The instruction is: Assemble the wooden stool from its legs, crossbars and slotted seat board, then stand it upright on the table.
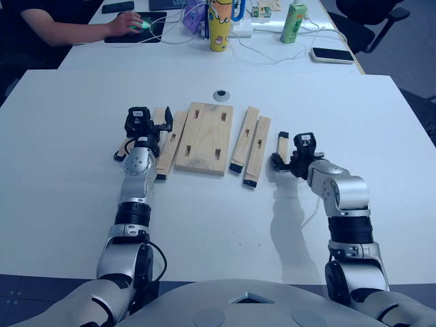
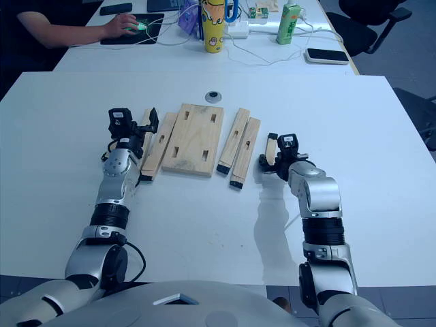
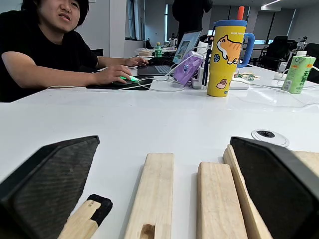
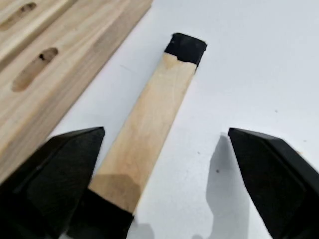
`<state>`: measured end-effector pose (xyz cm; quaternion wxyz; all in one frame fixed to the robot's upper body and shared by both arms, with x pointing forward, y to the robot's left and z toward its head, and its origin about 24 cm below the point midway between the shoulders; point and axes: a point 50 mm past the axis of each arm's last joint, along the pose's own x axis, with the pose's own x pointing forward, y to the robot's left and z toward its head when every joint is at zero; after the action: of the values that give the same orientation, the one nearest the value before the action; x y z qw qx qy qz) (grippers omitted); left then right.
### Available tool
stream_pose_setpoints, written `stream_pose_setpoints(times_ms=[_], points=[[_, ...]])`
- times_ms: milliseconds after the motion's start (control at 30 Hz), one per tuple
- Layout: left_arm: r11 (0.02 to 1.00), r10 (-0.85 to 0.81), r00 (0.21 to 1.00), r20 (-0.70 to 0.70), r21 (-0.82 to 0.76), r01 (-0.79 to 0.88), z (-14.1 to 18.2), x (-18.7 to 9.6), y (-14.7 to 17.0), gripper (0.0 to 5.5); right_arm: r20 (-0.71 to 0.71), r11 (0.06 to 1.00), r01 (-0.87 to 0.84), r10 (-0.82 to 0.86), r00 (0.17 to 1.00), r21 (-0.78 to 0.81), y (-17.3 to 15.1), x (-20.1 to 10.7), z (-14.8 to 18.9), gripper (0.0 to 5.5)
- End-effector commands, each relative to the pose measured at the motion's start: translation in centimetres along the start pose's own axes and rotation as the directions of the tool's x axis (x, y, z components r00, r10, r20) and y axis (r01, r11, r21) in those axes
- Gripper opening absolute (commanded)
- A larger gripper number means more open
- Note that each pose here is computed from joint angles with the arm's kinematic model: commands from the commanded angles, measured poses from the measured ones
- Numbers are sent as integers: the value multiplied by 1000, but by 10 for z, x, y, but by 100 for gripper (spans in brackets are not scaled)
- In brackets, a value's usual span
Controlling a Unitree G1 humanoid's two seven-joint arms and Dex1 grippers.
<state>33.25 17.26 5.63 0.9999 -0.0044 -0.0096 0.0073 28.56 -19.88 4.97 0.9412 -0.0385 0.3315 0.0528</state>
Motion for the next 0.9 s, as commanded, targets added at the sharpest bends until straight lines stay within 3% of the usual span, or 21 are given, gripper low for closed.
stream_pose_setpoints(times_ms=[33,233,400,733,900], points=[[1000,-8,1000,1,5,8,1,2,-4,488,-139,999,42,-45,989,-24,-9,5,-24,461],[1000,-28,1000,-4,10,28,1,3,-10,488,-202,996,58,-42,979,73,-2,3,-33,461],[1000,-22,1000,-2,8,22,2,5,-10,490,-272,963,14,62,960,268,21,0,-40,384],[1000,-14,1000,0,7,14,4,8,-10,490,-367,998,37,-17,930,46,24,2,-46,218],[999,-21,1000,-5,-24,21,5,10,-11,490,-361,996,64,-36,932,68,17,7,-49,145]])
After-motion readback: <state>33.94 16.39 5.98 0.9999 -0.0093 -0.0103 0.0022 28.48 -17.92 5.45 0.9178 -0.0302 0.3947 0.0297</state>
